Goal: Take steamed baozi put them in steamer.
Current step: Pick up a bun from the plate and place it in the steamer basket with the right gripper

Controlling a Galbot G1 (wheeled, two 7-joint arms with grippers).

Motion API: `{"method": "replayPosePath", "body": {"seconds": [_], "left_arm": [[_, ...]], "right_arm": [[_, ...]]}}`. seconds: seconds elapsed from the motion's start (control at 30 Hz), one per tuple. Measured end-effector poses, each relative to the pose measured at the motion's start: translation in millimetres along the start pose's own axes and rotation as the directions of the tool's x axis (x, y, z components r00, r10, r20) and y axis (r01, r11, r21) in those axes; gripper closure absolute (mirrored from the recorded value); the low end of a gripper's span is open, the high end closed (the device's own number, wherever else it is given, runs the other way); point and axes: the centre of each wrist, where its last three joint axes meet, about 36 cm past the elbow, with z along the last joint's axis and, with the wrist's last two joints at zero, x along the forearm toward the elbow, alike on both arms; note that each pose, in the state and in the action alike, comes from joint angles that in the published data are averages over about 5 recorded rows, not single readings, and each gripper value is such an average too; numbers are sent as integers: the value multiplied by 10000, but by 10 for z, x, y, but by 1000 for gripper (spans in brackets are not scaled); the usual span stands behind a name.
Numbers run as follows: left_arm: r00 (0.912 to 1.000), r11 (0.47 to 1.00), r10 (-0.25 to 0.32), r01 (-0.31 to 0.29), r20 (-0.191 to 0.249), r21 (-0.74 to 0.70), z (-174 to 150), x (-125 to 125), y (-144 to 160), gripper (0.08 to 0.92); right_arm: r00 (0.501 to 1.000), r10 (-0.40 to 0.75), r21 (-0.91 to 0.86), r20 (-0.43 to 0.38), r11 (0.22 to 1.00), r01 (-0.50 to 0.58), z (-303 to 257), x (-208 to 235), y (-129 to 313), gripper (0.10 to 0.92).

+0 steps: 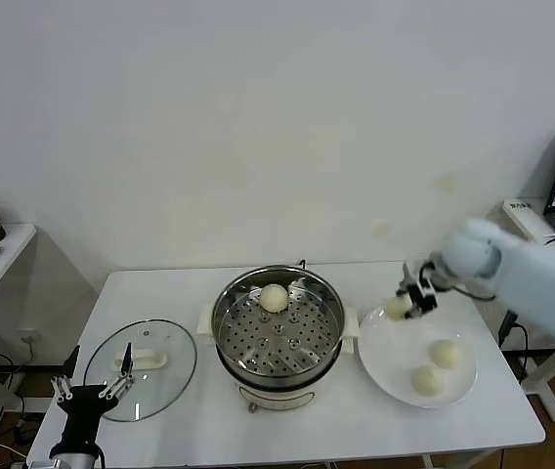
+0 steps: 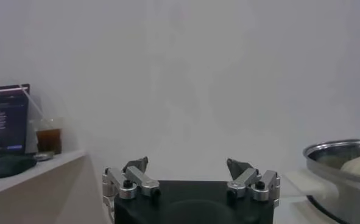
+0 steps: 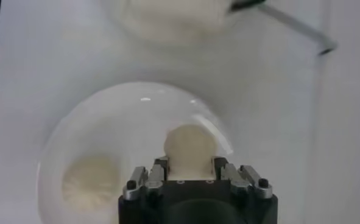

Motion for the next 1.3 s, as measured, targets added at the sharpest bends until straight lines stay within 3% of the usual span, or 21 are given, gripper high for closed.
{"method": "replayPosePath", "body": {"seconds": [0.2, 0.37, 0.83, 1.3], "left_arm": [[10000, 10000, 74, -74, 22, -11, 16, -39, 5, 177], [9999, 10000, 63, -63, 79, 18, 21, -77, 17, 177], [9998, 9999, -164, 164, 126, 27, 55, -128, 53, 177], [9996, 9996, -286, 286, 62, 41, 105, -128, 67, 177]], "right_arm": [[9971, 407, 328, 642, 9985, -429, -603, 546, -240, 548], [9933, 276, 334, 1126, 9989, -315, -1176, 638, -318, 546], [9900, -407, 366, 1351, 9987, 360, -2551, -59, -373, 539], [9889, -1055, 340, 1050, 9942, 1025, -3135, -695, -294, 532]]}}
